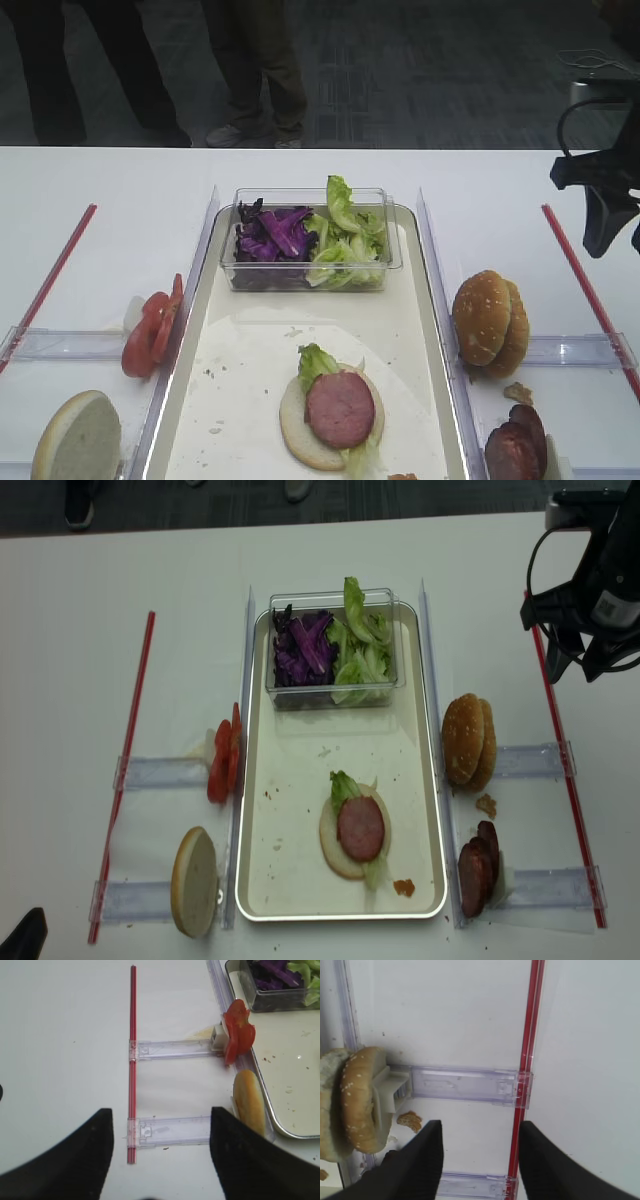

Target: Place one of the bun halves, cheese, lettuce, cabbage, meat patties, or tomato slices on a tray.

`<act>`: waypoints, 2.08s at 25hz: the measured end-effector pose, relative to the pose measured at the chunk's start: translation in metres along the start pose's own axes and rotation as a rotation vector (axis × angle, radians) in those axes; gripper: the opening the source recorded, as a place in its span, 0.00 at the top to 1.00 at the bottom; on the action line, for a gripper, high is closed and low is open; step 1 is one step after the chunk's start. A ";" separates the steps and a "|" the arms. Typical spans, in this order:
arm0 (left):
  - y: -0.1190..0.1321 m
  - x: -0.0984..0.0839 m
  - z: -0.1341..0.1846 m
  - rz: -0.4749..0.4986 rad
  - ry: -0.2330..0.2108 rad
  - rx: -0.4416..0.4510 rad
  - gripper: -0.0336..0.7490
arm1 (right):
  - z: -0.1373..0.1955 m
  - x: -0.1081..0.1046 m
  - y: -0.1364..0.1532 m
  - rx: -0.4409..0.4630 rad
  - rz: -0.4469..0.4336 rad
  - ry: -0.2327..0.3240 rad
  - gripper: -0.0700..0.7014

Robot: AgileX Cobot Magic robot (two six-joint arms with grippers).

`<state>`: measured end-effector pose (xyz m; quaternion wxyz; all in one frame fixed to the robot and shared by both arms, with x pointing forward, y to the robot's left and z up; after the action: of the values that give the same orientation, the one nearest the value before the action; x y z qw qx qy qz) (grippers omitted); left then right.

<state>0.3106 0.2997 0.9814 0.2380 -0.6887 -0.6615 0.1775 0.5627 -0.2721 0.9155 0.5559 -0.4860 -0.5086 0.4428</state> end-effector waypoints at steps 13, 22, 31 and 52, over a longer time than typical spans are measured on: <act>0.000 0.000 0.000 0.000 0.000 0.000 0.45 | 0.031 -0.003 0.000 0.025 0.003 0.002 0.39; 0.000 0.000 0.000 0.000 0.000 0.000 0.45 | 0.066 -0.005 -0.013 -0.004 0.002 -0.001 0.39; 0.000 0.000 0.000 0.000 0.000 0.000 0.45 | 0.104 -0.008 -0.008 0.015 -0.005 0.005 0.39; 0.000 0.000 0.000 0.000 0.000 0.000 0.45 | 0.178 -0.019 0.026 0.005 -0.009 0.015 0.39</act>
<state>0.3106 0.2997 0.9814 0.2380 -0.6887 -0.6615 0.1775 0.3836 -0.2710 0.8892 0.5629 -0.4855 -0.5056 0.4378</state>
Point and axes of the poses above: a point on each arm's last joint axis where the gripper is mounted, y pointing out along that axis toward the gripper, x along the wrist's bending axis when the last joint is at zero, z = x × y, the point moved 10 cm from there along y, pointing out along that axis toward the gripper, and after that the axes turned 7 degrees about y, right-handed, at the moved point
